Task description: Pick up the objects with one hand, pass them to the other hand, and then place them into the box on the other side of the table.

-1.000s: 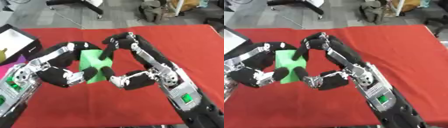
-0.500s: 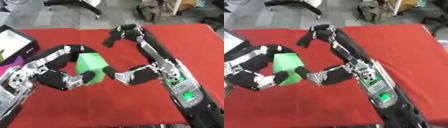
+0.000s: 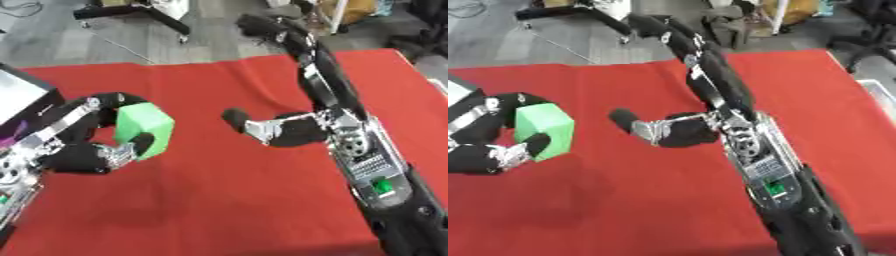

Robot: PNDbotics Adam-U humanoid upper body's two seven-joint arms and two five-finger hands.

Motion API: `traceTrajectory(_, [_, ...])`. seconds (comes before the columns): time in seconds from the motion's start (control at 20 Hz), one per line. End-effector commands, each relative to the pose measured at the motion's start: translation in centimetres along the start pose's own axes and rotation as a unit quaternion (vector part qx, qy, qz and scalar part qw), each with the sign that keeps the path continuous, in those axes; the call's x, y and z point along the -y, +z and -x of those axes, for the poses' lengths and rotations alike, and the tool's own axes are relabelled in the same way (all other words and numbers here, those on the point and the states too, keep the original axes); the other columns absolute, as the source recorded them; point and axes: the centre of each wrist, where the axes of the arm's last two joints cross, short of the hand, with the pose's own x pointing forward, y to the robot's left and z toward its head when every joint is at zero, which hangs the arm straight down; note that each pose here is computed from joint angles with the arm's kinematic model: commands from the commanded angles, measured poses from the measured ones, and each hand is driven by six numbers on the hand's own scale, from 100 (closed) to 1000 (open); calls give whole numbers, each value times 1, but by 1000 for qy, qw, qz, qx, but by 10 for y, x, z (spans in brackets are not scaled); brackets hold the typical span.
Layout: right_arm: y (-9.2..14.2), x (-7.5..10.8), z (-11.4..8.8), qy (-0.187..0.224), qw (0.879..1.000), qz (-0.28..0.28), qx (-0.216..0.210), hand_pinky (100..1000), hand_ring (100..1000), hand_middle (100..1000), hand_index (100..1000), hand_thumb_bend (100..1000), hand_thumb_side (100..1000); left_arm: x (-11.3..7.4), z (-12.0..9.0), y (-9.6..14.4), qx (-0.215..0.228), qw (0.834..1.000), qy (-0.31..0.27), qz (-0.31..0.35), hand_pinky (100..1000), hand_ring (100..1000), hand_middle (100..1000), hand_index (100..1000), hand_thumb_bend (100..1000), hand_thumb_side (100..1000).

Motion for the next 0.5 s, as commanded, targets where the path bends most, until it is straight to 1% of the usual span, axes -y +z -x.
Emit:
traceTrajectory(0.05, [3, 2, 4, 16, 1000, 9, -11, 842, 783, 782, 913, 347, 496, -46, 23, 12, -80, 987, -59, -127, 714, 335, 216, 461, 100, 124])
traceTrajectory(0.1, [5, 1, 5, 16, 1000, 5, -14, 841, 781, 780, 912, 341, 497, -60, 36, 17, -122, 974, -77, -175, 711, 335, 215, 460, 100, 122])
traceTrajectory(0.2, [9, -2, 6, 13, 1000, -4, -16, 841, 778, 778, 912, 334, 497, -87, 61, 25, -203, 938, -108, -260, 709, 346, 228, 472, 100, 109])
traceTrajectory(0.25, [10, -2, 7, 12, 1000, -6, -17, 841, 776, 774, 911, 327, 499, -99, 71, 28, -233, 920, -117, -293, 706, 346, 229, 473, 100, 126])
traceTrajectory(0.3, [12, -3, 7, 10, 1000, -9, -19, 841, 776, 772, 910, 321, 501, -113, 80, 31, -265, 897, -122, -332, 707, 348, 232, 475, 100, 133])
traceTrajectory(0.4, [16, -5, 8, 5, 1000, -14, -22, 842, 774, 769, 909, 309, 501, -135, 98, 35, -314, 853, -126, -398, 715, 383, 276, 515, 100, 153])
traceTrajectory(0.45, [18, -5, 8, 2, 1000, -16, -23, 842, 774, 768, 908, 305, 504, -143, 106, 36, -335, 833, -132, -420, 719, 419, 320, 556, 114, 172])
traceTrajectory(0.5, [19, -7, 7, -2, 1000, -20, -23, 844, 773, 766, 907, 294, 511, -150, 114, 37, -356, 814, -146, -435, 746, 524, 449, 677, 329, 376])
